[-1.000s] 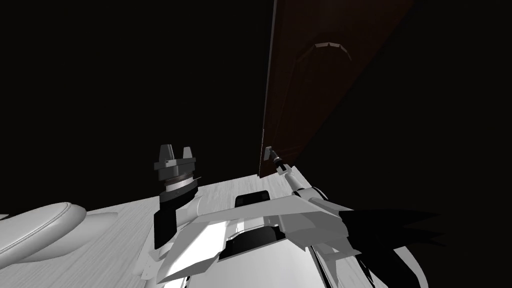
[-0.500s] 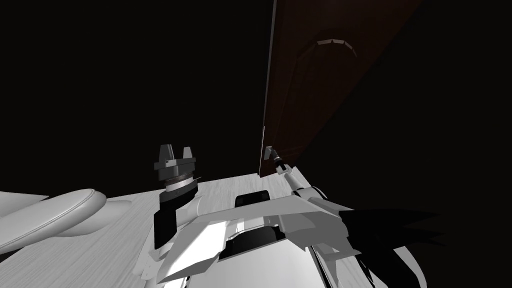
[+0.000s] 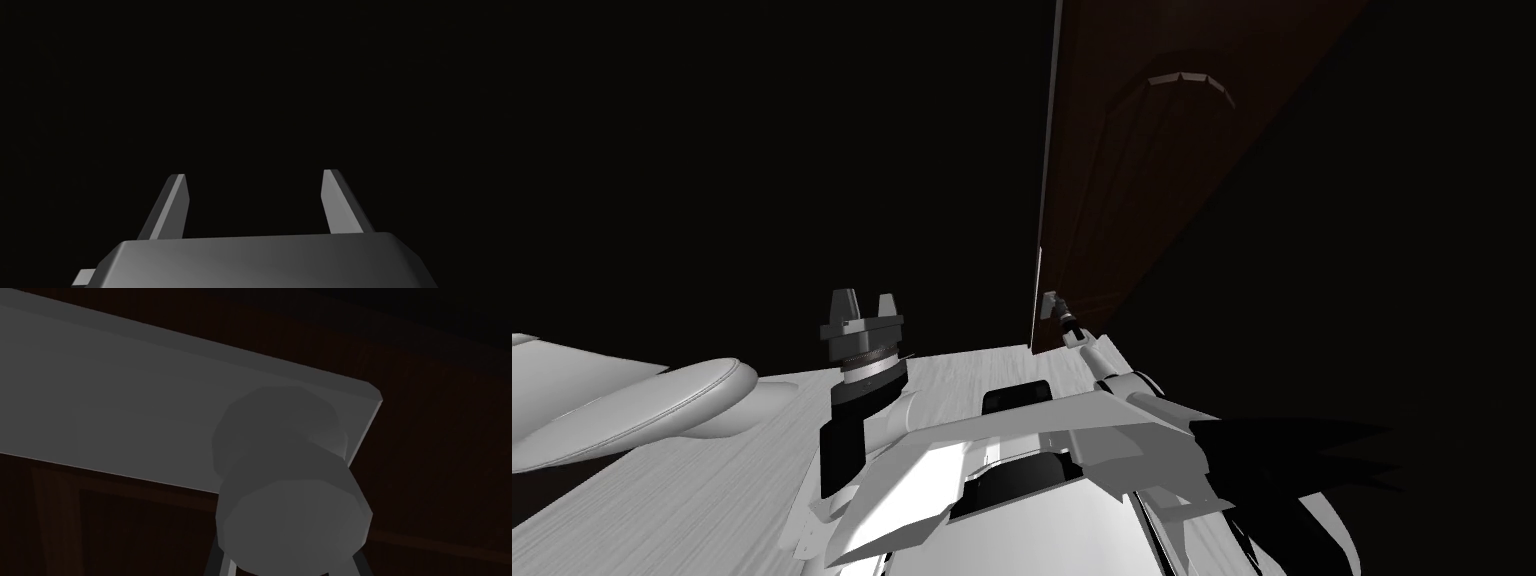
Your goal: Pull the door open
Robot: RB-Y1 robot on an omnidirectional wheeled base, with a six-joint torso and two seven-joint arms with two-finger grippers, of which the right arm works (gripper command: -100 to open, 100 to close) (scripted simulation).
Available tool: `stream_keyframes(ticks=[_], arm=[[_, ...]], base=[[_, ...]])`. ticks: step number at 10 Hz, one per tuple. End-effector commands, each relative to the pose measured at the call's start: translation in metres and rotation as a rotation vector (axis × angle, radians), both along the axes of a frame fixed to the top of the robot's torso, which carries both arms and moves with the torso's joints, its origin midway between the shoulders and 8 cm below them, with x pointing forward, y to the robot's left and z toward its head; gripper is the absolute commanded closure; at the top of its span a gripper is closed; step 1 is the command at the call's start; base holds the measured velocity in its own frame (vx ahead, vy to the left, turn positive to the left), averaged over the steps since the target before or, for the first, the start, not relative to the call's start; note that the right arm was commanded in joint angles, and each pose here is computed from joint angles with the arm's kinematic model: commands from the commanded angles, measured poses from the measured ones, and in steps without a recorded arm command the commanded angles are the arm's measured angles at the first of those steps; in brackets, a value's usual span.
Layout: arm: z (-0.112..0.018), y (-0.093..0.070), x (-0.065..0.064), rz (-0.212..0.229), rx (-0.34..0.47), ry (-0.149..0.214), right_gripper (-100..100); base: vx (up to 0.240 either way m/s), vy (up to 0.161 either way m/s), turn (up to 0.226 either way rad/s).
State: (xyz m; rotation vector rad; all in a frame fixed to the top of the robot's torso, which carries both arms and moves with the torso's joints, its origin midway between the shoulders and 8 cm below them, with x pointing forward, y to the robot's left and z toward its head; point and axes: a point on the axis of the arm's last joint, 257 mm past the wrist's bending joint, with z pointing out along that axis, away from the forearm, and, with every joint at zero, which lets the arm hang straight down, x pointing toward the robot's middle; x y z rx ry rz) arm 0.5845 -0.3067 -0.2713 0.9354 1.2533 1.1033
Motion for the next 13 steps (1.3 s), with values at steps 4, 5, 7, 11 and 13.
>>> stream_keyframes(ticks=[4,5,7,11,13], arm=[[0.005,0.003,0.003,-0.006,0.233,-0.008,100],[0.005,0.003,0.003,-0.004,0.243,-0.008,100],[0.005,-0.002,0.005,-0.018,0.366,-0.008,100],[0.004,-0.006,0.006,-0.028,0.508,-0.008,100],[0.003,-0.008,0.006,-0.034,0.574,-0.009,100]], base=[[-0.074,-0.053,0.101],[-0.057,-0.034,0.091],[-0.067,-0.038,0.106],[-0.062,-0.046,0.089],[-0.028,-0.015,0.039]])
